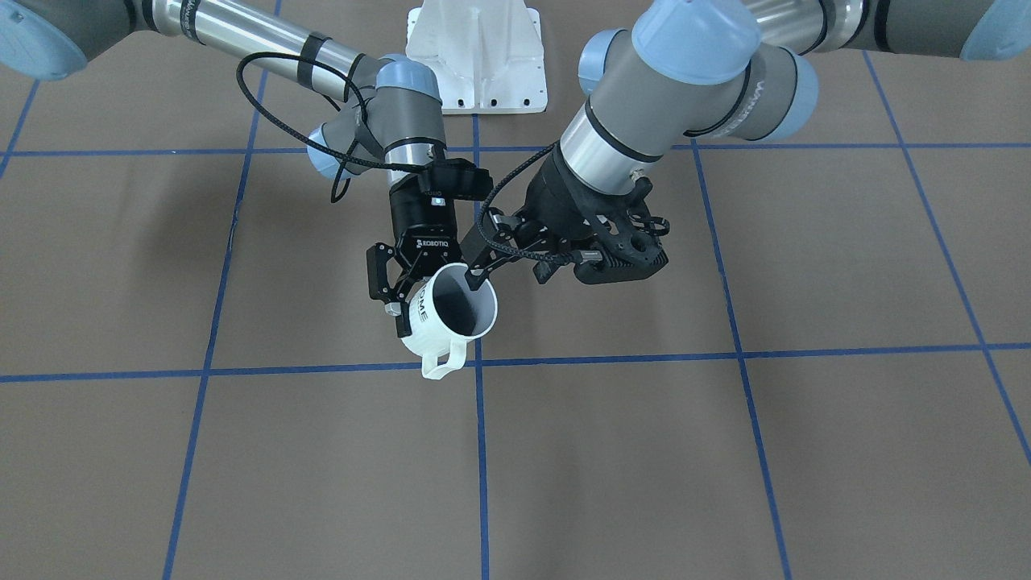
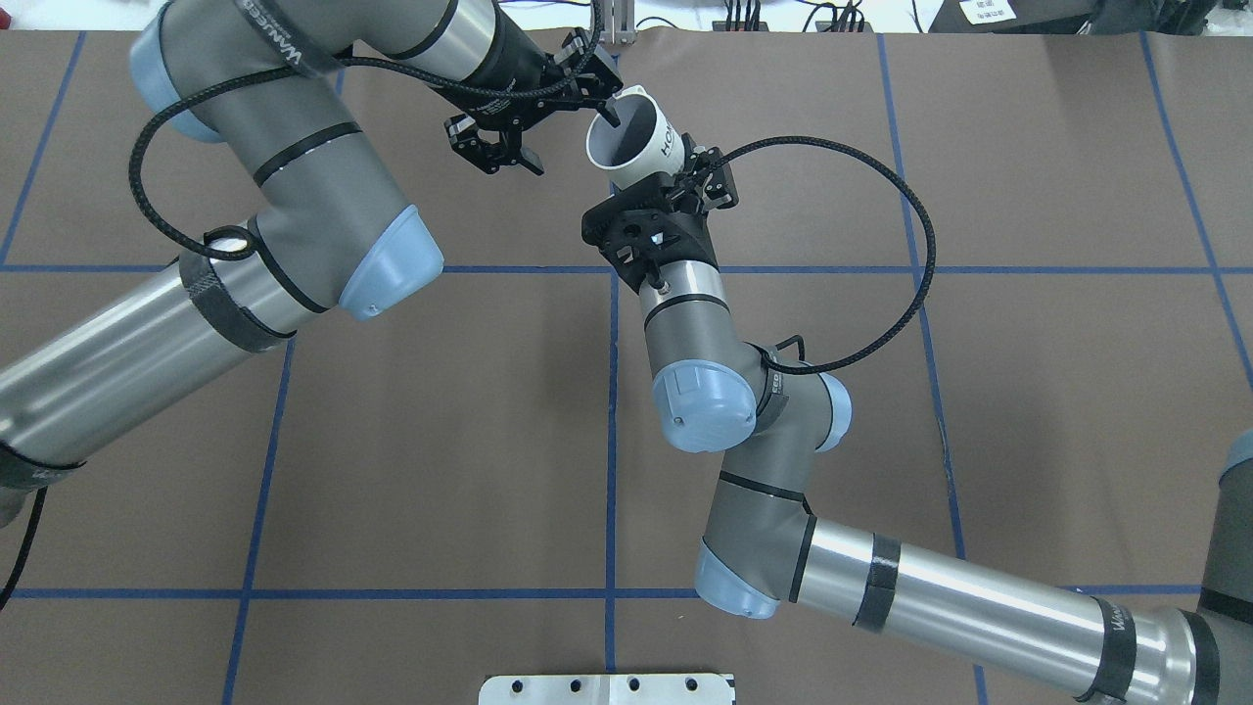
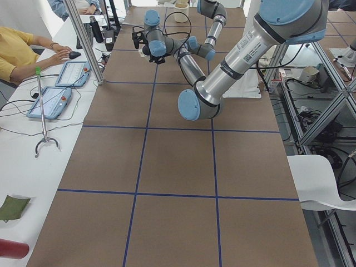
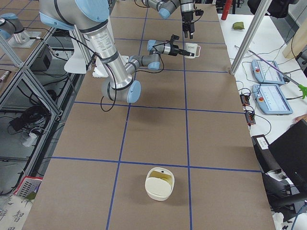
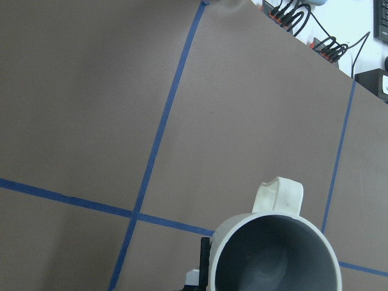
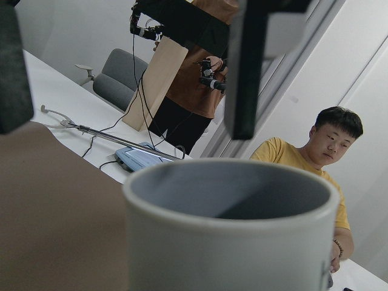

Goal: Left arm hands cup to right arm to dump lemon

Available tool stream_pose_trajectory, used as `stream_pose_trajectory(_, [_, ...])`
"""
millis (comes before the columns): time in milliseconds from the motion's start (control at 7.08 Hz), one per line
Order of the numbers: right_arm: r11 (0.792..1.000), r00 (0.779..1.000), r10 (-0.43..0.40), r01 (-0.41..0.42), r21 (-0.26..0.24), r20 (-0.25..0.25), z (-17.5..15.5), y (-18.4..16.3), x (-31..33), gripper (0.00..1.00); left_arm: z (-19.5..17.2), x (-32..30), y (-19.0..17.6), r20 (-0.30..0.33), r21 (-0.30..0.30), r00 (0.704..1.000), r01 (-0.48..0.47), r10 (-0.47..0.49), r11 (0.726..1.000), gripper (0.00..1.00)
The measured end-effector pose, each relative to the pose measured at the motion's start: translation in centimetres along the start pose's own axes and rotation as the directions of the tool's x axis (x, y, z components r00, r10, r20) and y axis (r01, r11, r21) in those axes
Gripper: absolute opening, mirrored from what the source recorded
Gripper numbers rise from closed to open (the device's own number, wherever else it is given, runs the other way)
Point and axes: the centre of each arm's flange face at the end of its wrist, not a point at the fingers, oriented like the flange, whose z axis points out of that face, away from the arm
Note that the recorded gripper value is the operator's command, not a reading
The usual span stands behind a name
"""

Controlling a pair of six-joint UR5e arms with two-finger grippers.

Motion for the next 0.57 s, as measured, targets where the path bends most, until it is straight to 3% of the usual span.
stream_pose_trajectory(565, [1.0,1.0,0.007,-0.007,0.006,-0.001,-0.09,-0.36,0.0,0.05,0.54,-0.05,0.56,-0.024,-0.005,0.999,-0.021,0.021,1.0,0.5])
